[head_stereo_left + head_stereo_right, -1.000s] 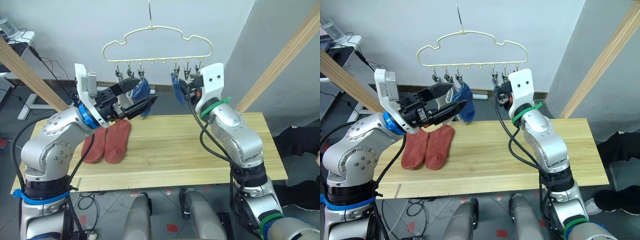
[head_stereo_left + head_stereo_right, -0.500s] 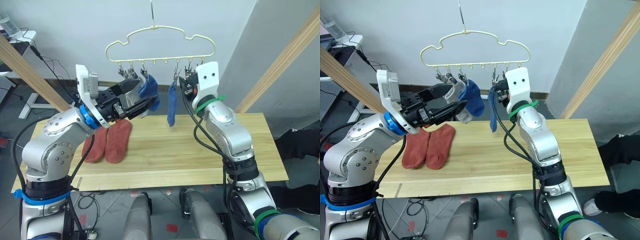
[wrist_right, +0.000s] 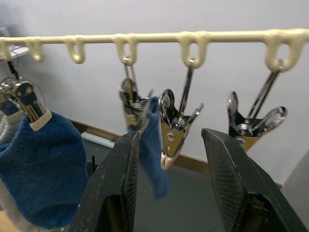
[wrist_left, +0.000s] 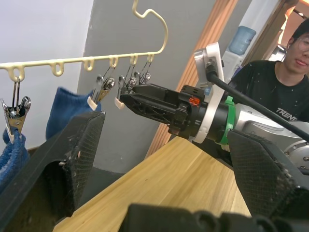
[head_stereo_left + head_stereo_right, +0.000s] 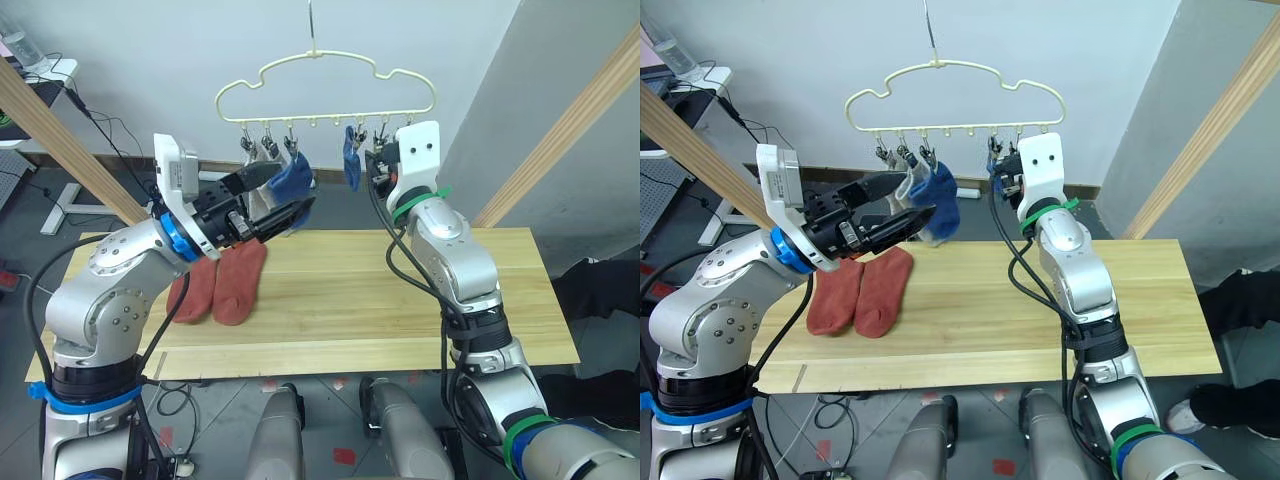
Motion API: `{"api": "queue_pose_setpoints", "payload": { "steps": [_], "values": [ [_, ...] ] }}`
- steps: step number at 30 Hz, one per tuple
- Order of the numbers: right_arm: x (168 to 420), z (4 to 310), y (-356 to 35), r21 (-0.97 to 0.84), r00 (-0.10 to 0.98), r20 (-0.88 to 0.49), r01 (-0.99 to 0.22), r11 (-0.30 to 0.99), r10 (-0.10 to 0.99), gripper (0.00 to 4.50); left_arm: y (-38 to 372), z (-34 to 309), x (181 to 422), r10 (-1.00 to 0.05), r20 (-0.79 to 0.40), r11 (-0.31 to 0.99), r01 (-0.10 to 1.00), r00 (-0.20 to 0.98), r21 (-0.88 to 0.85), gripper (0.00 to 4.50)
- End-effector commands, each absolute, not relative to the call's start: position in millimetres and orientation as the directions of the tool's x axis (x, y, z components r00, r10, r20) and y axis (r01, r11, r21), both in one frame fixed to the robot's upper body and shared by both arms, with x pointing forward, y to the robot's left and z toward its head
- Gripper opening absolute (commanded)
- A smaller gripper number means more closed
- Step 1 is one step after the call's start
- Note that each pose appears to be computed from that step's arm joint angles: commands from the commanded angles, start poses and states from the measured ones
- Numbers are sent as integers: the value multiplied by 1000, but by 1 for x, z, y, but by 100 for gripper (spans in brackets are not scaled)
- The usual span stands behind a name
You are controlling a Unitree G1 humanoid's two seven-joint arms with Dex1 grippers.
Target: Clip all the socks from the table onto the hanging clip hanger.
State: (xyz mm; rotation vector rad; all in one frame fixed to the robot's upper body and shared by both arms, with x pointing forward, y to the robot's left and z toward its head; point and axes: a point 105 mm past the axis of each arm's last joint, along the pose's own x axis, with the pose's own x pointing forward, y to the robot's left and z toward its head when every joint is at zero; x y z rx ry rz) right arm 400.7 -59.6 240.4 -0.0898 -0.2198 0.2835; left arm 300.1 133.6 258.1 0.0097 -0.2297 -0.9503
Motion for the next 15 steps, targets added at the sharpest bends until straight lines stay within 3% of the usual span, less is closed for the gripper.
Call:
{"api": "queue_pose_setpoints", "payload": {
  "steps": [1, 15],
  "values": [
    [396, 265, -57, -117, 914, 289, -262, 958, 286, 212, 128, 266, 292, -818, 216, 568, 809, 534, 150, 450],
    [399, 269, -49, -88, 908, 295, -285, 954, 299, 212, 128, 268, 295, -818, 218, 567, 809, 532, 154, 450]
  ]
}}
